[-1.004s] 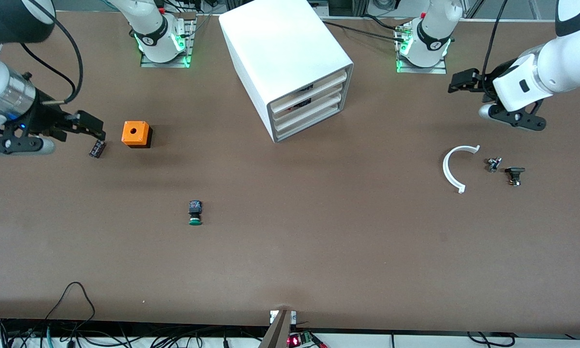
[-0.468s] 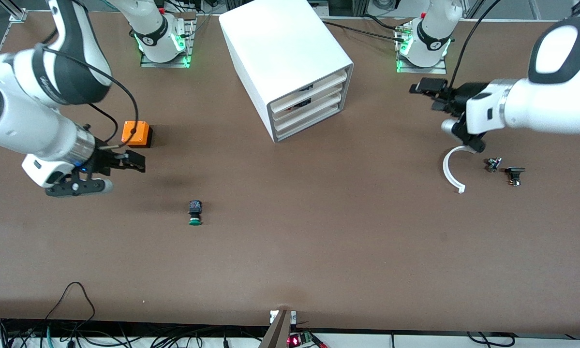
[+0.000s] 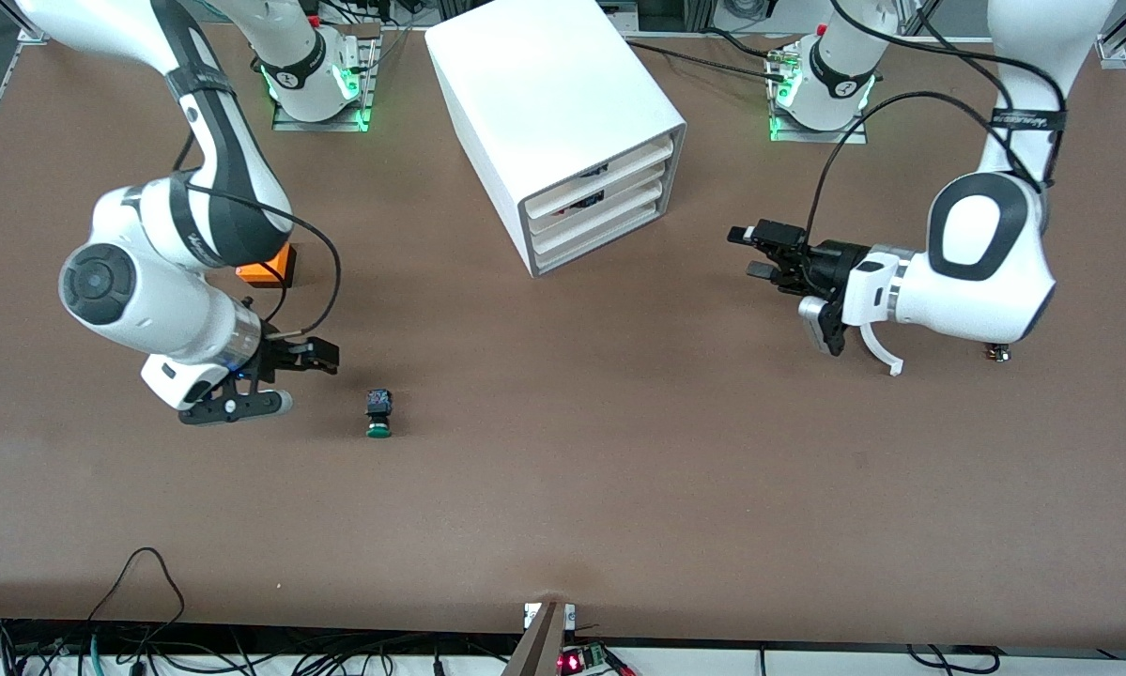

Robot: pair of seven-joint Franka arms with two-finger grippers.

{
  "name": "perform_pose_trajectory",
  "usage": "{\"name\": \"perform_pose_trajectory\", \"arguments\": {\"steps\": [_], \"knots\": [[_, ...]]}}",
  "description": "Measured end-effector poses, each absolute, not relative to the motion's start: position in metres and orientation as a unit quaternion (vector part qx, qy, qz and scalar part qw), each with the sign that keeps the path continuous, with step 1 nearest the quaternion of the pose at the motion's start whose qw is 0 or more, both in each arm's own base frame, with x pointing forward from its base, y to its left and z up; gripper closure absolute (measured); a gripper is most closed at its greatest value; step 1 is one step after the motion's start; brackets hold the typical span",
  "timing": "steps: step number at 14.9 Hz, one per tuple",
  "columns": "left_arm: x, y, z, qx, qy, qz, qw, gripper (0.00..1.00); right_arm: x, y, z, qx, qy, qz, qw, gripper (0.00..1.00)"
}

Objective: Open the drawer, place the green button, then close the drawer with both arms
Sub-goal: 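Lower the right gripper onto the green button while the left reaches the drawer, then grasp the green button with the right gripper while the left grips the drawer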

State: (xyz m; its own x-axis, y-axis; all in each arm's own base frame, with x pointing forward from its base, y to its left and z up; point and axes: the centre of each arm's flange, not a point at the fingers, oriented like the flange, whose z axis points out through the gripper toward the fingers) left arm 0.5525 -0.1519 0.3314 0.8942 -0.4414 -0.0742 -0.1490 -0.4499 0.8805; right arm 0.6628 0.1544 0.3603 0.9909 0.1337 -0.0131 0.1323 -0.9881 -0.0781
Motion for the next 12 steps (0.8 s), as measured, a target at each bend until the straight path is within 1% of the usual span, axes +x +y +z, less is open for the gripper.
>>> {"name": "perform_pose_trajectory", "arguments": {"steps": [5,7,8,9,10,11,12], "knots": [[0.522,-0.209,0.263,0.820,-0.199,-0.138,0.518,0.02,0.671,0.157,0.301,-0.997,-0.064,0.016,0.040,0.00],[0.512,-0.219,0.239,0.813,-0.199,-0.135,0.531,0.05,0.673,0.159,0.283,-0.997,-0.064,0.016,0.041,0.00],[0.507,-0.223,0.232,0.809,-0.198,-0.139,0.535,0.05,0.673,0.162,0.276,-0.997,-0.065,0.015,0.041,0.00],[0.500,-0.227,0.226,0.806,-0.198,-0.146,0.539,0.10,0.674,0.164,0.269,-0.997,-0.067,0.014,0.041,0.00],[0.492,-0.234,0.222,0.802,-0.198,-0.153,0.542,0.19,0.674,0.167,0.262,-0.997,-0.068,0.012,0.042,0.00],[0.484,-0.240,0.217,0.799,-0.200,-0.159,0.544,0.24,0.674,0.171,0.253,-0.997,-0.069,0.010,0.043,0.00],[0.477,-0.245,0.212,0.796,-0.204,-0.162,0.547,0.24,0.673,0.176,0.244,-0.996,-0.072,0.008,0.044,0.00]]}}
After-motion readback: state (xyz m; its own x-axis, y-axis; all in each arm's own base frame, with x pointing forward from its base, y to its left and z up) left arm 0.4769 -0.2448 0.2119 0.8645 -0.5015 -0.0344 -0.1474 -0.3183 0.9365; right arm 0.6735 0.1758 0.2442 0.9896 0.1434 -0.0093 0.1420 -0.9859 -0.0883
